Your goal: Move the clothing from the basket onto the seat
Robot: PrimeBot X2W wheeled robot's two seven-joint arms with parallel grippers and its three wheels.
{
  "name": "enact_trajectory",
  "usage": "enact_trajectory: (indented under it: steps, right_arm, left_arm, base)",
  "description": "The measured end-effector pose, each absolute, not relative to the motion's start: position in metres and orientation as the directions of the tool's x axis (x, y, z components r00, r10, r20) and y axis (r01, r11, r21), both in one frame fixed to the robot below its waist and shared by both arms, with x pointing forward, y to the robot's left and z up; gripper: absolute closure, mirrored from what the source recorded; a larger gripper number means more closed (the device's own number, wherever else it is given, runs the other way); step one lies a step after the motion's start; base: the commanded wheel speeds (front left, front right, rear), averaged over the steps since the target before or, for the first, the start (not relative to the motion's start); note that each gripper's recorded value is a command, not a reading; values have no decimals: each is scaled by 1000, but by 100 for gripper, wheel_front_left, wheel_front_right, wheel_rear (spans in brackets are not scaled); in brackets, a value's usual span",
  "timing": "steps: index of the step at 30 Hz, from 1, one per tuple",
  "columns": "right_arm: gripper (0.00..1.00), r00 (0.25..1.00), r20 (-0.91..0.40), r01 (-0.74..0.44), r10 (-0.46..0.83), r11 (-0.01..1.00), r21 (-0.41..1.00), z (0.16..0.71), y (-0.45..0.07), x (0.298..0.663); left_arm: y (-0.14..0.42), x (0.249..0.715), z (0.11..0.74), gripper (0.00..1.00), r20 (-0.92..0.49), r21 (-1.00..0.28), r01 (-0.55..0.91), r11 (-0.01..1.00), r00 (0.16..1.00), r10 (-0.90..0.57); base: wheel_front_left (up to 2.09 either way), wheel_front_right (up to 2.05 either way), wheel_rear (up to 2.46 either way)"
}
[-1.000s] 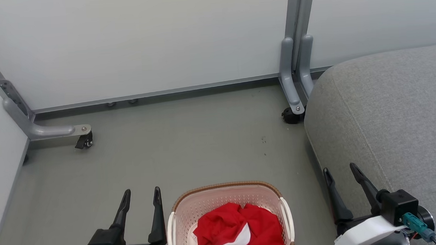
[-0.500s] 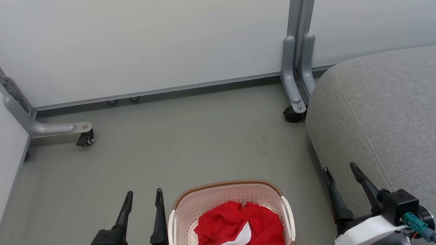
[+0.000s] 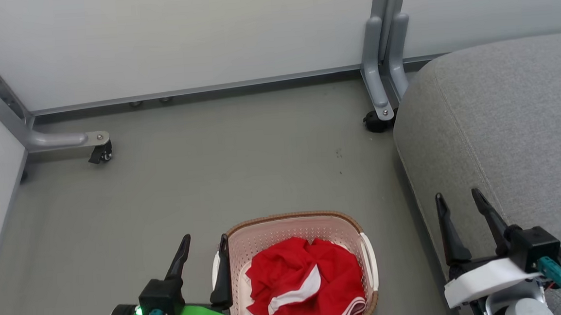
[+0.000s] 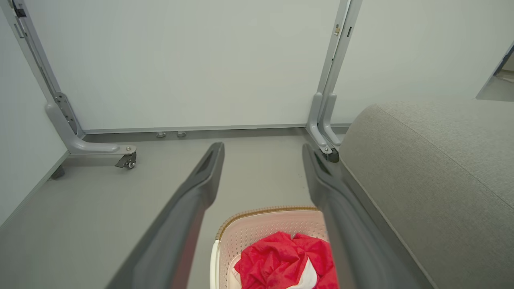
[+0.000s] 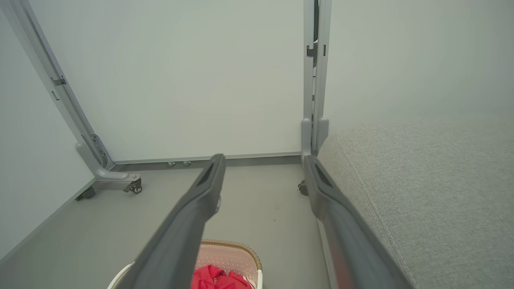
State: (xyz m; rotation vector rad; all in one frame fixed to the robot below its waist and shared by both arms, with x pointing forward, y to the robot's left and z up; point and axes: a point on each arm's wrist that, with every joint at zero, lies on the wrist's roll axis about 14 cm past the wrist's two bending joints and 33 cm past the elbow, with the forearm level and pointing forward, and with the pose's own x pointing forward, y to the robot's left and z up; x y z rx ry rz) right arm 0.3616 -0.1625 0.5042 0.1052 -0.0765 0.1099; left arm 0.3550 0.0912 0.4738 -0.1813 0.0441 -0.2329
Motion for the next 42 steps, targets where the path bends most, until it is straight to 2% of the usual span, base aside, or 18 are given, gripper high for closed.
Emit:
enact_trajectory:
  steps: [9, 16, 21, 28, 31, 42]
  right_arm:
    - [0, 988, 129, -96, 87, 993, 66, 516, -173, 411]
    - [0, 986, 152, -71, 65, 997, 37, 515, -189, 454]
    - [0, 988, 137, -69, 67, 998, 11, 499, -196, 480]
    - [0, 995, 93, -47, 48, 999, -13, 467, -209, 506]
    - [0, 997, 68, -46, 47, 999, -20, 449, -211, 516]
    - [0, 998, -51, -27, 25, 999, -36, 386, -221, 525]
  left_arm:
    - [55, 395, 454, 0, -72, -141, 352, 925, 929, -364]
    - [20, 423, 414, 0, -164, -102, 484, 869, 853, -495]
    - [-4, 425, 361, 0, -293, -93, 596, 797, 749, -594]
    - [-20, 429, 290, 0, -451, -91, 697, 711, 608, -654]
    - [-25, 424, 255, 0, -530, -68, 771, 633, 510, -678]
    - [-13, 398, 155, 0, -763, -125, 849, 514, 249, -596]
  base:
    - [0, 0, 0]
    - [0, 0, 0]
    - [0, 0, 0]
    - [0, 0, 0]
    - [0, 0, 0]
    - [0, 0, 0]
